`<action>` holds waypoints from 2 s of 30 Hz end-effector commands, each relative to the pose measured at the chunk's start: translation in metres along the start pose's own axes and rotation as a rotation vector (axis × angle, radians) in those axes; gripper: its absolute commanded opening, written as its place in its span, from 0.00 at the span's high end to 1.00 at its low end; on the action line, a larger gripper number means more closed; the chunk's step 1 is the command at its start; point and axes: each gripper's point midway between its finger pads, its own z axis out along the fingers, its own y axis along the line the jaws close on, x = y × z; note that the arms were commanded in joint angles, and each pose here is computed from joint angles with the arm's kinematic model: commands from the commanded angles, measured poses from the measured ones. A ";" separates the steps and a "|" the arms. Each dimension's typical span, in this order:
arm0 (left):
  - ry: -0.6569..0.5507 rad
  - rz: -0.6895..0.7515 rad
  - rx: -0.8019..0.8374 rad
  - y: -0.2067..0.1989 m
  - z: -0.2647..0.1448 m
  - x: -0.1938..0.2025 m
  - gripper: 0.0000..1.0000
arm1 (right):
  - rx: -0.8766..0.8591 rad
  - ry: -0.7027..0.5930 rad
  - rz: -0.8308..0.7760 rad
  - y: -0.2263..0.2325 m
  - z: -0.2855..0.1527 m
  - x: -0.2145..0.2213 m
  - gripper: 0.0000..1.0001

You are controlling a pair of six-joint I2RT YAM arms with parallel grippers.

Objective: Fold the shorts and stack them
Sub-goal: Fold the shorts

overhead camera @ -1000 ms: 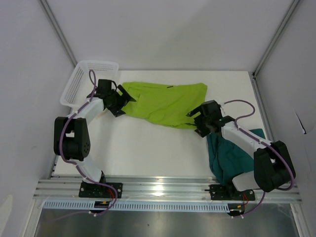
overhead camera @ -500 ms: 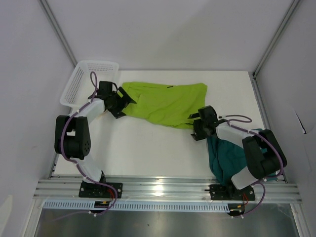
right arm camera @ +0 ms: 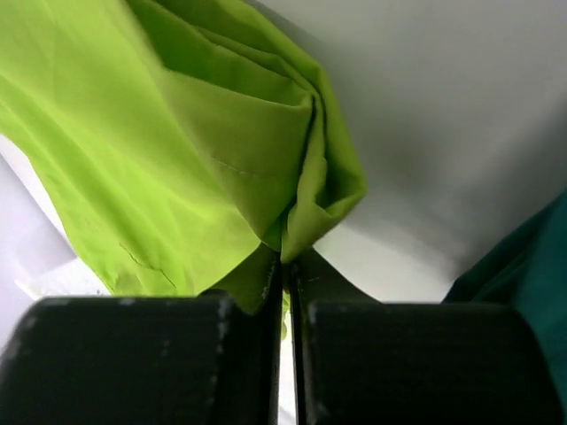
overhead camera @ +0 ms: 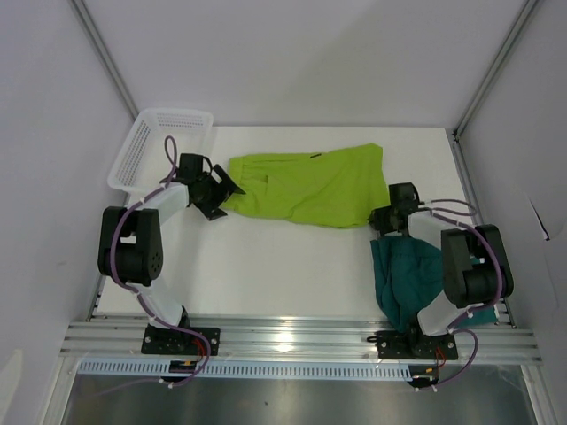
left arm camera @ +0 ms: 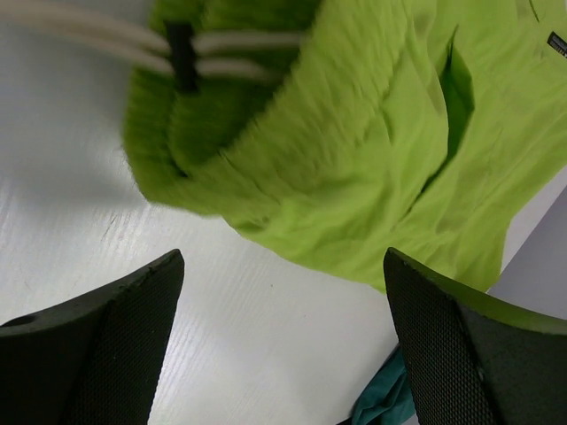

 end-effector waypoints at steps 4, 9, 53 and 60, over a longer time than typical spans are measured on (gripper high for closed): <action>0.006 0.030 0.049 -0.002 0.005 0.010 0.07 | -0.063 -0.033 -0.278 0.034 0.000 -0.065 1.00; -0.002 0.046 0.073 -0.003 -0.004 0.019 0.07 | 0.015 -0.148 -0.515 0.068 0.006 -0.123 0.81; -0.264 -0.005 0.237 0.043 -0.069 0.017 0.23 | -0.521 0.241 -1.704 0.171 0.014 0.315 0.02; -0.292 -0.007 0.230 0.046 -0.074 0.014 0.23 | -0.409 0.336 -1.753 0.132 0.033 0.316 0.19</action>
